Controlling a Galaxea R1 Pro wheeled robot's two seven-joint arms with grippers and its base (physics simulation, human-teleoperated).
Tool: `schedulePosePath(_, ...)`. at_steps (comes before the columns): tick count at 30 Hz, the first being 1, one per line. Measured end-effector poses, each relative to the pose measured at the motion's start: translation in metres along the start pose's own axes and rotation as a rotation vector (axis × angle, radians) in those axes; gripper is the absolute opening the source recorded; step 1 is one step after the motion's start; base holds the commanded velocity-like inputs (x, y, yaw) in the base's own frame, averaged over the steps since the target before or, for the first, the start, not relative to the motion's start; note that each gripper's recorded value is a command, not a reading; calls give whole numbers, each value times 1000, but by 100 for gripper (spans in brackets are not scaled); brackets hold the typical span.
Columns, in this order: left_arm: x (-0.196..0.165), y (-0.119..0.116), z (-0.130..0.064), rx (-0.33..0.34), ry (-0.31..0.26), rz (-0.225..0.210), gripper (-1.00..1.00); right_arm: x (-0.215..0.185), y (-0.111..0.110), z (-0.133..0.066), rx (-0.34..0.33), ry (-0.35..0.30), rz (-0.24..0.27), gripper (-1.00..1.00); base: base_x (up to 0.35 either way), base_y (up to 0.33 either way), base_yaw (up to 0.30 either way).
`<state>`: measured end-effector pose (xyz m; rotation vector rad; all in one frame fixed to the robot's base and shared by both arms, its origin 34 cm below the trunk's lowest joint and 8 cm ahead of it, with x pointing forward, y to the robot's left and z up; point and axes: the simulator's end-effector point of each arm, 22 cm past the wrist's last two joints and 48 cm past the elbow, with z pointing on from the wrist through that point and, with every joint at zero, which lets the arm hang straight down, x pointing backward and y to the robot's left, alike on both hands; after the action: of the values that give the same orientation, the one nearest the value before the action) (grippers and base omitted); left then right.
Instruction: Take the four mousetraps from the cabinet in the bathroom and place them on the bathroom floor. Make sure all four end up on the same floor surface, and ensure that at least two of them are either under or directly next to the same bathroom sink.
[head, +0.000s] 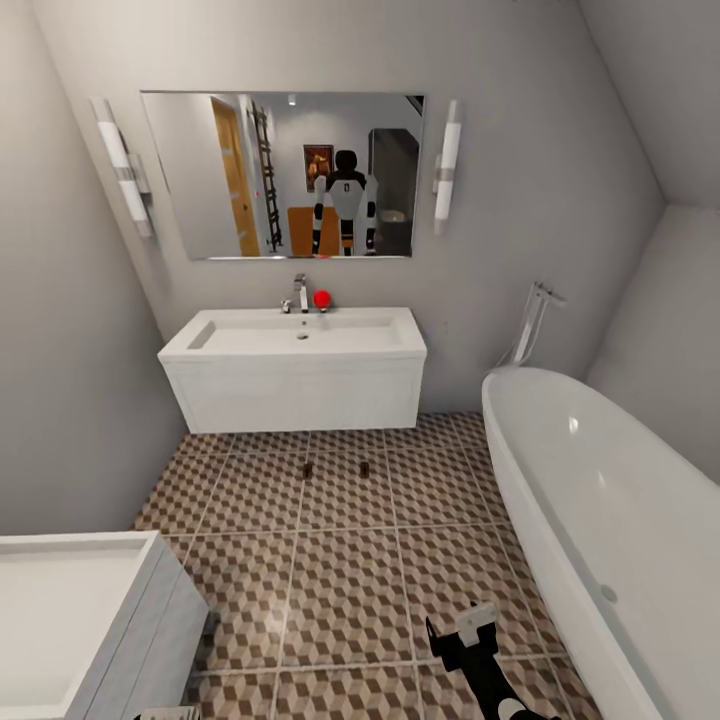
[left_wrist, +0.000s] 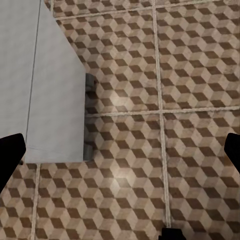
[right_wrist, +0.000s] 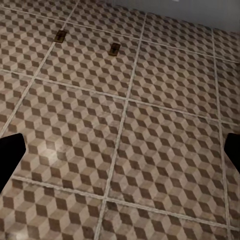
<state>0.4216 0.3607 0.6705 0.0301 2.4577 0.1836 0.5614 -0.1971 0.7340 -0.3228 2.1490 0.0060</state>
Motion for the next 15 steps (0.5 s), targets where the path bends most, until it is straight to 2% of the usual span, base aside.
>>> schedulePosePath(15,-11,1,-1,-2,-23,-3,100,-12,-3,-1,5,-23,-3,100,0,0,49)
